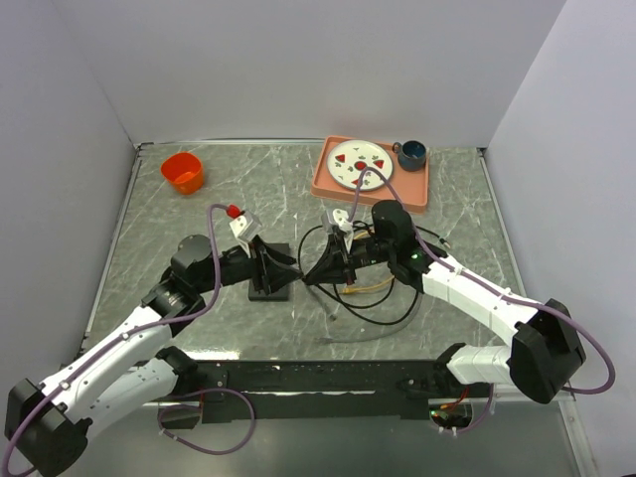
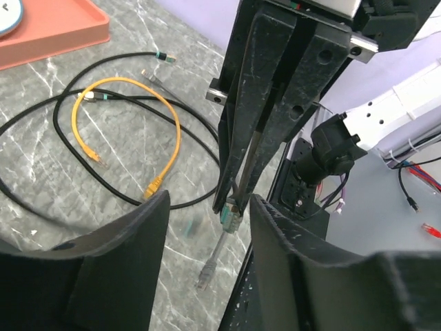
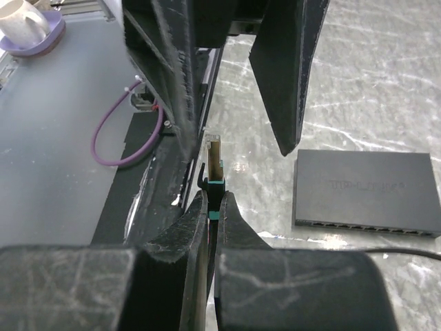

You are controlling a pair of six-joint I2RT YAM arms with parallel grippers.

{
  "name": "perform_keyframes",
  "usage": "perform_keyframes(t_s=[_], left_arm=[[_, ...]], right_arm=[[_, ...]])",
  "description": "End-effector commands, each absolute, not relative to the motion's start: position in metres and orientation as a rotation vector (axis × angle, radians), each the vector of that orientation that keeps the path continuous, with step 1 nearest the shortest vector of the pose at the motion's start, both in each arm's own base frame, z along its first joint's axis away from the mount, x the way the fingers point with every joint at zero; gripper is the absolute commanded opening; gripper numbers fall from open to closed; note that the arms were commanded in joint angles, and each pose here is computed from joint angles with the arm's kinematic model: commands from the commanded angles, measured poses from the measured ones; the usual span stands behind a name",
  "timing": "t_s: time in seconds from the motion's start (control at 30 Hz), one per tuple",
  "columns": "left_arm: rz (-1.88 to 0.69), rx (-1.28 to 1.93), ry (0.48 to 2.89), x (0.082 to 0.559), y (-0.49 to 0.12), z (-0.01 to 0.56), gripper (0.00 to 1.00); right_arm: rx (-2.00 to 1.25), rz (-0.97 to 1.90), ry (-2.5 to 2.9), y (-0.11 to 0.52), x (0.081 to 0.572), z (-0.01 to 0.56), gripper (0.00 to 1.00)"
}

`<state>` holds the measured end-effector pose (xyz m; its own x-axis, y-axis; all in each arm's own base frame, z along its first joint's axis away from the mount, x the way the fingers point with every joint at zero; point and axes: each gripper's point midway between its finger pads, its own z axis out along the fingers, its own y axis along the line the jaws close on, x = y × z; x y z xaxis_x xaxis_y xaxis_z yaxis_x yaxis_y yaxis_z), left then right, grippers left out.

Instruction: Insert the plug into the switch port

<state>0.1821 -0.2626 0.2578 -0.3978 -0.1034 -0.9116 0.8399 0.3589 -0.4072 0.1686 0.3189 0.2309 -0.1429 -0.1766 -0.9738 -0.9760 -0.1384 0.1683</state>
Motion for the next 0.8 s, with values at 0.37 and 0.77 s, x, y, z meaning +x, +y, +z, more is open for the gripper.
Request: perform_keyframes(t_s=[0.37, 0.77], left_arm=[[-1.262, 0.743, 1.566, 0.176, -0.284, 0.281, 0.01], [-1.213, 0.72, 1.576, 0.178, -0.278, 0.279, 0.48]], right_arm=[[-1.329, 1.339, 1.376, 0.324, 0.18, 0.254, 0.0], [-1.343, 1.312, 1.376, 0.321, 0.179, 0.261, 0.0]])
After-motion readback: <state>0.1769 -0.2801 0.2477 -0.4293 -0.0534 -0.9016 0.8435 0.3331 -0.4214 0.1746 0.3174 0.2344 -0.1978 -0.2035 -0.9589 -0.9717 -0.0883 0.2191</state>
